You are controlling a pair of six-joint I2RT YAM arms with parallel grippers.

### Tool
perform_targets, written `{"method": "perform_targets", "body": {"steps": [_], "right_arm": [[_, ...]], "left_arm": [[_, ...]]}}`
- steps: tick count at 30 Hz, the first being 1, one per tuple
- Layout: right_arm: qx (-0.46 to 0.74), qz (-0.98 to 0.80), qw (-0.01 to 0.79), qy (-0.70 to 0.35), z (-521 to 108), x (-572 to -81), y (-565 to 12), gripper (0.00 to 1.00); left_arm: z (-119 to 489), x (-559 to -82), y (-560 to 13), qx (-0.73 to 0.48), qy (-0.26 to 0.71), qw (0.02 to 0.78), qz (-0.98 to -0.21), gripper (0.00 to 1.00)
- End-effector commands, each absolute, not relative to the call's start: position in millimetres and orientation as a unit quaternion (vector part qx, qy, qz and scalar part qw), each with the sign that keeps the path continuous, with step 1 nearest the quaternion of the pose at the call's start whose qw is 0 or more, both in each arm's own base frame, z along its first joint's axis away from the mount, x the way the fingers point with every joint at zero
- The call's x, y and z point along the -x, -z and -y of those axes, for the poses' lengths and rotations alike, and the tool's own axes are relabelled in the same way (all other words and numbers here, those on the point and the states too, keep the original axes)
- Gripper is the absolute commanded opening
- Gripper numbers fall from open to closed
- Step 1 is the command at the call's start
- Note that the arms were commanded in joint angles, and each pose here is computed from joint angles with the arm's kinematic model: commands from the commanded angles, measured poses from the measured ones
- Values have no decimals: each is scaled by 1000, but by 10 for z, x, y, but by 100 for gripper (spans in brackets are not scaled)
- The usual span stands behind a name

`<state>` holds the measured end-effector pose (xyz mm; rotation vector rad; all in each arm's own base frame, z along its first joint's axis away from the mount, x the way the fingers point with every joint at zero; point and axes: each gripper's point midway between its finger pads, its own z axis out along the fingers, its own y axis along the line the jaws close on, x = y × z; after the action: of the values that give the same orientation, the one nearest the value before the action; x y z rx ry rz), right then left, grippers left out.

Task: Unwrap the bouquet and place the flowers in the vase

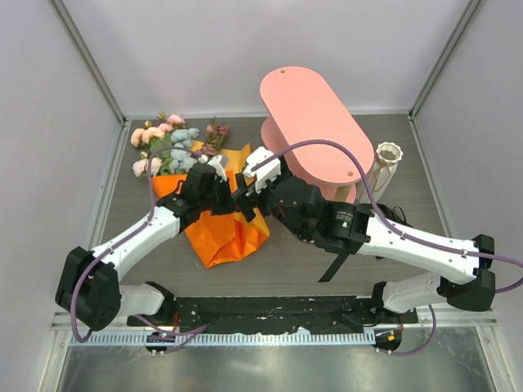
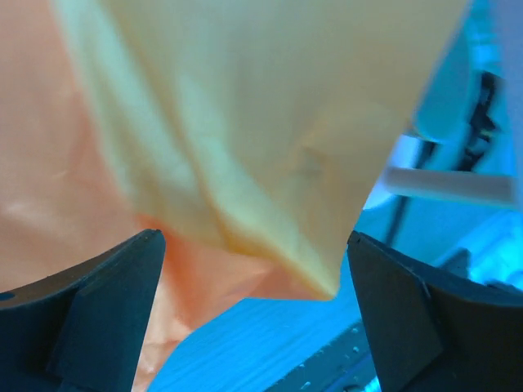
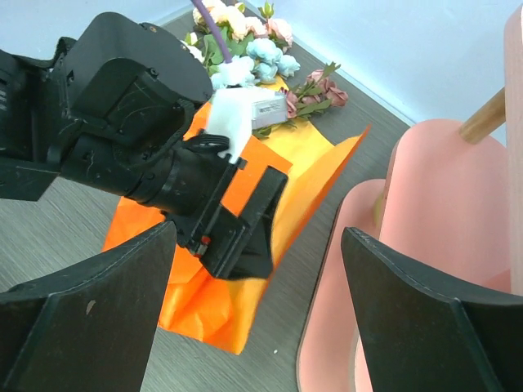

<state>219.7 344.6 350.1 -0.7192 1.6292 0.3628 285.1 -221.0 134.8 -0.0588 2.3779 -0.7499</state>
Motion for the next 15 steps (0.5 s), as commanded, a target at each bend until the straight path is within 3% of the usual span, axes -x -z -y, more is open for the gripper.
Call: {"method": "perform_targets", "body": {"steps": [1, 3, 9, 11, 13, 15], "right_arm": [[285, -696, 635, -180, -3391, -2173, -3707, 88], [286, -695, 634, -182, -3384, -2164, -3710, 88], [277, -692, 638, -192, -3305, -2130, -3780, 88], [276, -691, 640, -194, -3285, -2121, -3799, 88], [274, -691, 640, -195, -3268, -2117, -3812, 88], [274, -691, 640, -196, -3252, -2109, -3824, 88]], "left_arm": [[2864, -2672, -1987, -108, 470, 294, -825, 96], [2894, -2603, -2053, -124, 488, 292, -813, 91], [2561, -2668, -2268, -113, 426, 387, -810, 69], [2420, -2668, -2320, -113, 396, 419, -809, 71], [2318, -2654, -2325, -114, 376, 439, -808, 87], [2046, -2740, -2294, -74, 308, 461, -829, 94]]}}
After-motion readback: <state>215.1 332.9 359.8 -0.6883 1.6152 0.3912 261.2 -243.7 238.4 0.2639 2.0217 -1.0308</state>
